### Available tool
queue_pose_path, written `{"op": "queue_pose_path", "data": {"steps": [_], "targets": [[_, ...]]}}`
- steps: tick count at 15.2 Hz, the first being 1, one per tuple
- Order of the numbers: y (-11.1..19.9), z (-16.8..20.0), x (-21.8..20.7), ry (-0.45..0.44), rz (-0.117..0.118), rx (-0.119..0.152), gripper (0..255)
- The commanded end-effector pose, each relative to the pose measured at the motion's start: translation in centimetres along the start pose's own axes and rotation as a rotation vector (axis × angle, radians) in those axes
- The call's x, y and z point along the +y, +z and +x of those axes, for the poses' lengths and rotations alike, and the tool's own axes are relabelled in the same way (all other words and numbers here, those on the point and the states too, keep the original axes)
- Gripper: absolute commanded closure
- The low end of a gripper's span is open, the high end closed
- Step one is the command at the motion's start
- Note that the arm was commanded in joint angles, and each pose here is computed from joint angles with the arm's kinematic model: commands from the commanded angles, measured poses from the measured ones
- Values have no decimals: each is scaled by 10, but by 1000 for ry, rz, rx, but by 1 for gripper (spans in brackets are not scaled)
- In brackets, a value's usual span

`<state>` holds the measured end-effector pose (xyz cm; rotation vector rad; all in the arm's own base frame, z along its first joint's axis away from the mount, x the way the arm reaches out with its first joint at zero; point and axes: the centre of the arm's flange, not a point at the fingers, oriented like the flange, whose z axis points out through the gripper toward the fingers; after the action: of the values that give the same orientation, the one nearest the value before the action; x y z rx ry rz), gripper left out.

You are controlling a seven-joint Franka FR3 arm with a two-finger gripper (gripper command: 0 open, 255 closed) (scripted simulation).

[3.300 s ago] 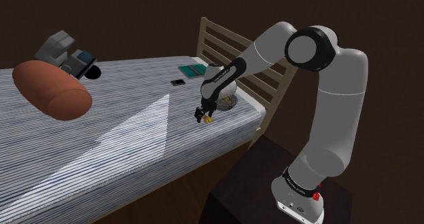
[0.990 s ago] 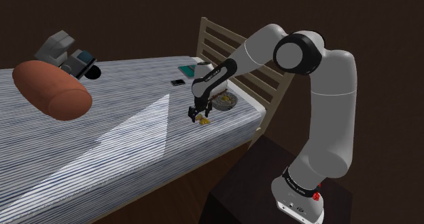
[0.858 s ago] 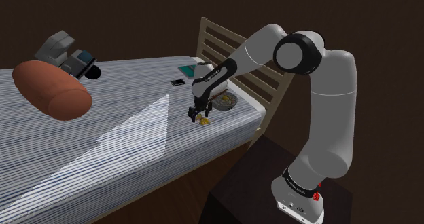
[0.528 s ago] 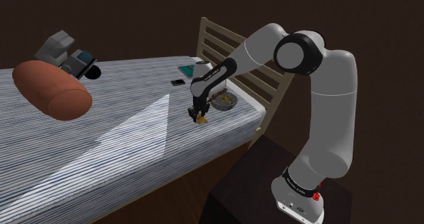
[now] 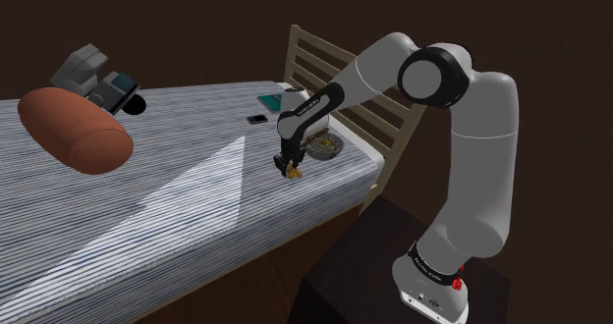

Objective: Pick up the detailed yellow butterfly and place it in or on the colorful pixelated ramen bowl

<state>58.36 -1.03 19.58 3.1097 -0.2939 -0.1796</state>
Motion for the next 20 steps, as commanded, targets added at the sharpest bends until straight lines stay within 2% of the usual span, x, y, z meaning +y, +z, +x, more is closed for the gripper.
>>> {"op": "queue_pose_path", "data": {"steps": [1, 20], "targets": [[-8, 0, 2, 4, -2, -2, 255], [-107, -11, 5, 4, -2, -2, 255]]}}
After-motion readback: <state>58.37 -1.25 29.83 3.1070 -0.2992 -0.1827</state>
